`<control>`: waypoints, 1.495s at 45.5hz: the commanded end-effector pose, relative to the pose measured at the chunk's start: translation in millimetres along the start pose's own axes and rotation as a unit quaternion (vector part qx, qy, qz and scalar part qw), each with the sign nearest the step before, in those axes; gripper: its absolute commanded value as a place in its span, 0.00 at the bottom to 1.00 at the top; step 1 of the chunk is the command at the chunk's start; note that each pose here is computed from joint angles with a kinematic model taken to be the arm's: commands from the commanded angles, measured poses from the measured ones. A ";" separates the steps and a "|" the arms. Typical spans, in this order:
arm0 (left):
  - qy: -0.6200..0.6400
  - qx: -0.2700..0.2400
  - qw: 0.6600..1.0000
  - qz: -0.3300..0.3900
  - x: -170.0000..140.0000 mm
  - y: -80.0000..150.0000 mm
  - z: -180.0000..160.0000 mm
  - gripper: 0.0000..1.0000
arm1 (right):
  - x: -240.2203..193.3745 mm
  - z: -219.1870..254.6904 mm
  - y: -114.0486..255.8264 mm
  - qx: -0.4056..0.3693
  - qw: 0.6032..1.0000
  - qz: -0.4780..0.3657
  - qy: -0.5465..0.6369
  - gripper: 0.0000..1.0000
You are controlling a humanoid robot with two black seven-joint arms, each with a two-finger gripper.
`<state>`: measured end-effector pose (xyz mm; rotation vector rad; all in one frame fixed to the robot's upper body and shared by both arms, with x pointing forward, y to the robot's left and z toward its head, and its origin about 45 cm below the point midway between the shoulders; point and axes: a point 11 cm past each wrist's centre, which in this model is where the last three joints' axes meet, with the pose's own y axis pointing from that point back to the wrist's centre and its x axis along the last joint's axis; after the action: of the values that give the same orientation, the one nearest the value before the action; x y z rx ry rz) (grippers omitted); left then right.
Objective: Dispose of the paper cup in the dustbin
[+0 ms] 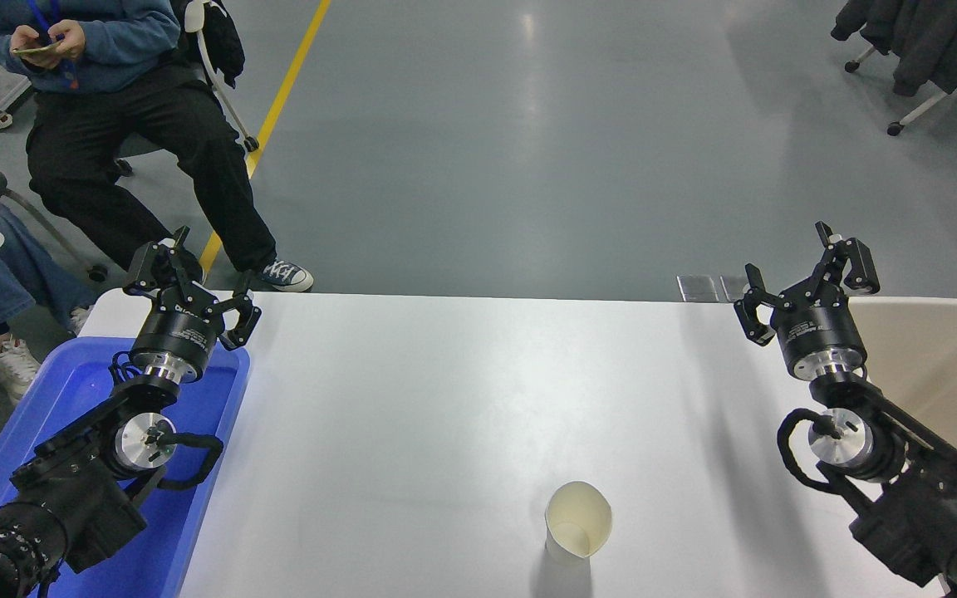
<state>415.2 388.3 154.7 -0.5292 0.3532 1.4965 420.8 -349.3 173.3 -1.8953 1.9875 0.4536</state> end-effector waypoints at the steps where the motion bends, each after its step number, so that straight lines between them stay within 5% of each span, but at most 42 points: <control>1: 0.000 0.000 1.000 0.000 0.0 -0.1 0.0 1.00 | -16.3 -12.7 8.8 -0.043 0.996 -0.042 0.065 1.00; 12: 0.000 0.000 1.000 0.000 0.0 -0.1 0.0 1.00 | -41.5 -26.9 21.0 -0.060 0.973 -0.072 0.209 1.00; 32: 0.000 0.000 1.000 0.000 -0.1 -0.1 0.0 1.00 | -67.8 -20.6 63.8 -0.126 0.819 -0.280 0.485 1.00; 68: 0.000 0.000 1.000 0.000 0.0 -0.1 0.0 1.00 | -115.2 29.2 91.7 -0.129 0.544 -0.502 0.660 1.00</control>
<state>415.2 388.2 154.6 -0.5291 0.3532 1.4965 343.6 -247.3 210.7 -3.4872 0.9984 -1.2517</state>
